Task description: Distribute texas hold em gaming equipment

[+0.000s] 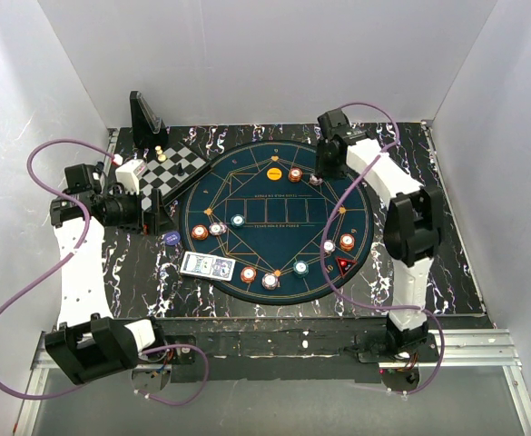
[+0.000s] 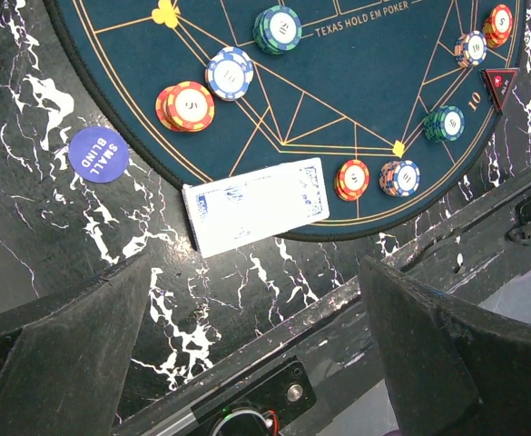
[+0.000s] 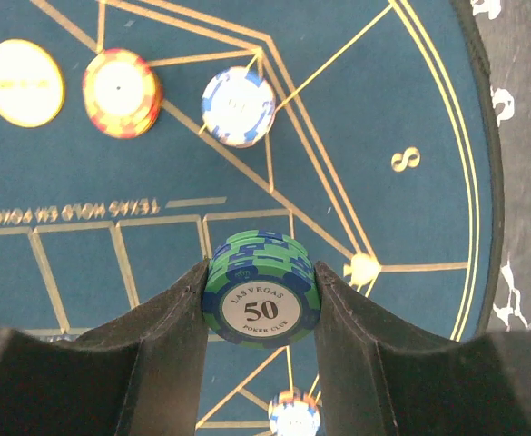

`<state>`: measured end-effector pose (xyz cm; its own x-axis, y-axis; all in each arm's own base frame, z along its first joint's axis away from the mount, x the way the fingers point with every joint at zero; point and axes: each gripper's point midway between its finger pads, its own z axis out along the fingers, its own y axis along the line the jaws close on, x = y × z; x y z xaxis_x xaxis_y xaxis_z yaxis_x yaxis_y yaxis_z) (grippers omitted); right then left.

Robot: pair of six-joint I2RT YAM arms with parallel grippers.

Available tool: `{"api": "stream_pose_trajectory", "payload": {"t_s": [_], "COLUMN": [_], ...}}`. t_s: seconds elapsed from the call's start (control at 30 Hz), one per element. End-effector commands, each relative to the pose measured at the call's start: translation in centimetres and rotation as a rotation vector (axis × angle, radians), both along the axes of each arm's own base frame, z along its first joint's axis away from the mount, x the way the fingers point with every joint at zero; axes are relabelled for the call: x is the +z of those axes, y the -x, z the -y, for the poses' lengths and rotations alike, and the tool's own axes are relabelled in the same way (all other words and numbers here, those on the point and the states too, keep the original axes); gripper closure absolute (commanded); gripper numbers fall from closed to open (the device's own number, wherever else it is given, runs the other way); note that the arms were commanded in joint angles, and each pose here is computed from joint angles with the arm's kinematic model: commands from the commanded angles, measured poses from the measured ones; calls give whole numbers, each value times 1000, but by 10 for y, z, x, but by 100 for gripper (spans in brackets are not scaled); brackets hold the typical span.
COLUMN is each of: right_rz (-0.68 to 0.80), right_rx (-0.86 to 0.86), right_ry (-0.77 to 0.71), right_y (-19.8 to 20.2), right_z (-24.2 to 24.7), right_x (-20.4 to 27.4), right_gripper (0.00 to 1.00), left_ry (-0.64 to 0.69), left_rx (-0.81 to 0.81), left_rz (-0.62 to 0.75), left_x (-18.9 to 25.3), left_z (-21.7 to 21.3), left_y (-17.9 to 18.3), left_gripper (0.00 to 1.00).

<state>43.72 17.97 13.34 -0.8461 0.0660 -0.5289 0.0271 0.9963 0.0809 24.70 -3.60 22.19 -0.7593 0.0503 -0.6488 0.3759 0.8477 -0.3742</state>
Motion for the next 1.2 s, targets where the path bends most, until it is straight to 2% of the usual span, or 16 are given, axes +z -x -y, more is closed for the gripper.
{"api": "stream_pose_trajectory", "payload": {"t_s": [0.0, 0.23, 0.5, 0.67, 1.07, 1.13, 1.17], "right_rz": [-22, -72, -130, -121, -122, -123, -124], "right_rx": [-42, -63, -83, -88, -102, -103, -99], "right_ry": [-13, 1, -13, -14, 20, 23, 19], "right_y": [-33, -63, -51, -43, -61, -63, -64], "right_z": [20, 31, 36, 39, 45, 47, 47], "right_x": [-8, -39, -69, -71, -74, -76, -76], "right_gripper": [76, 76, 77, 77, 77, 74, 68], "left_ry": [-9, -3, -13, -11, -18, -22, -26], "left_rx": [-1, 1, 5, 7, 6, 6, 6], "left_rz": [42, 34, 32, 24, 28, 28, 28], "left_x": [11, 8, 6, 2, 4, 3, 3], "left_z": [-4, -5, -7, -6, -7, -7, -8], "left_y": [-11, -16, -16, -15, -15, -14, -14], "left_gripper": [0, 0, 0, 0, 0, 0, 0]}}
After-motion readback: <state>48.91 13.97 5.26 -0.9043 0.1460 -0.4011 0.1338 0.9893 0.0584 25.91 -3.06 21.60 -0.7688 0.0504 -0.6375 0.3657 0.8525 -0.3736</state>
